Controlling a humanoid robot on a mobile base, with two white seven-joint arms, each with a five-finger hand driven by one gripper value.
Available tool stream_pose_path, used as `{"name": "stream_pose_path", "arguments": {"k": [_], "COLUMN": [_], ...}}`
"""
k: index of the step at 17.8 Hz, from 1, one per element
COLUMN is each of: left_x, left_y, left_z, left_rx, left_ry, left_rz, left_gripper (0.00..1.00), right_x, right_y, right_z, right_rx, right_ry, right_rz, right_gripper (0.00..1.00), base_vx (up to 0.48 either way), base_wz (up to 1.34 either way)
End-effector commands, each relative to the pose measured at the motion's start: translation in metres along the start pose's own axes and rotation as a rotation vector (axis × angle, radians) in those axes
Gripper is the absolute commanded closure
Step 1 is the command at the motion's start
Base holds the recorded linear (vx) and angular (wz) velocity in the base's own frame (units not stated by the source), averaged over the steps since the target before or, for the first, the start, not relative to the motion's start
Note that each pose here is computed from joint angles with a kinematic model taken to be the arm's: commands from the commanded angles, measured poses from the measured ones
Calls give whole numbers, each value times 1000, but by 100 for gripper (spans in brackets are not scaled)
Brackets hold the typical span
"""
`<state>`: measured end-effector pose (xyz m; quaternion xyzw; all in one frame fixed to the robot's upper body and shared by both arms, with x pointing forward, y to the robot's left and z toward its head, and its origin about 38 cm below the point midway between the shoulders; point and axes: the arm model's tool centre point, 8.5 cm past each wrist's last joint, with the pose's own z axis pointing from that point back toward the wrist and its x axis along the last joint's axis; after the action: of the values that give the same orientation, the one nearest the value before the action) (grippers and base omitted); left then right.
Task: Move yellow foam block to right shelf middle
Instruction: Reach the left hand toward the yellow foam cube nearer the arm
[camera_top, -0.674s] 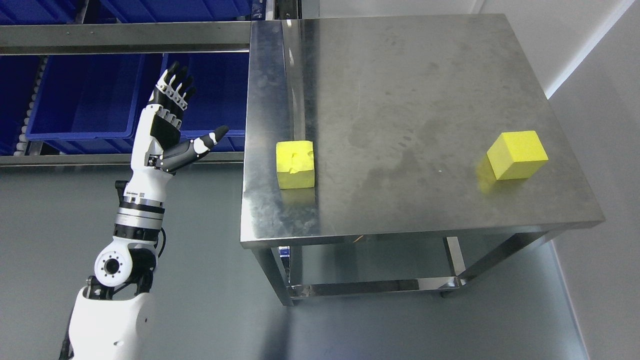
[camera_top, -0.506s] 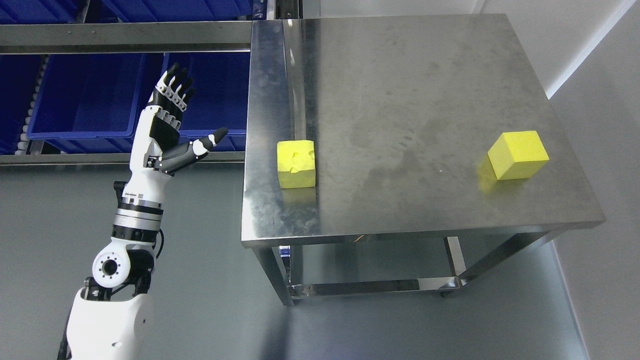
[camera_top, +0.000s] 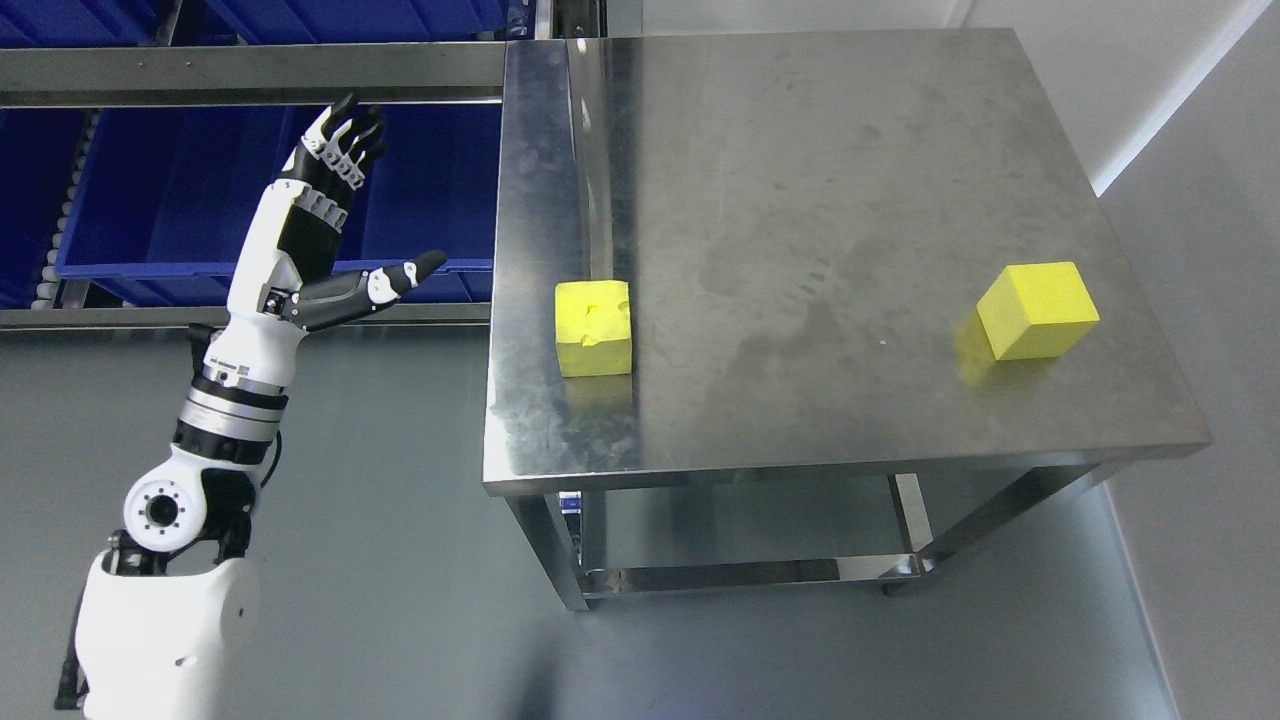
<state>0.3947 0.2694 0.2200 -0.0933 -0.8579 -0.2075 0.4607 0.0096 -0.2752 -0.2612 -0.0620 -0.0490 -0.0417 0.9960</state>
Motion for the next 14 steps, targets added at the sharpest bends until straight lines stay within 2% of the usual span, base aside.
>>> {"name": "stream_pose_path", "arguments": {"k": [1,4,6,10,14], "left_x": [14,-30,-48,-58,-63], "left_y": [25,-27,-61,-98,-132], "left_z": [0,-15,-32,-60,-67], "left_rx": [-250,-440,-491,-564,-625], "left_ry": [63,188,200,191,210], "left_rz": [-178,-247,-220,-189,-88], "left_gripper": [1,1,1,1,1], "right_x": [6,6,6,6,6], "right_y": [-11,-11,-11,-11,-11], "right_z": [-1,-1,-1,-1,-1], "right_rx": [-18,-18,-18,-18,-18], "right_ry": [-17,-17,-17,-17,-17], "right_rz": [5,5,3,5,6], "right_gripper": [0,0,0,0,0], "base_vx": [0,0,0,0,0], "base_wz": [0,0,0,0,0]}}
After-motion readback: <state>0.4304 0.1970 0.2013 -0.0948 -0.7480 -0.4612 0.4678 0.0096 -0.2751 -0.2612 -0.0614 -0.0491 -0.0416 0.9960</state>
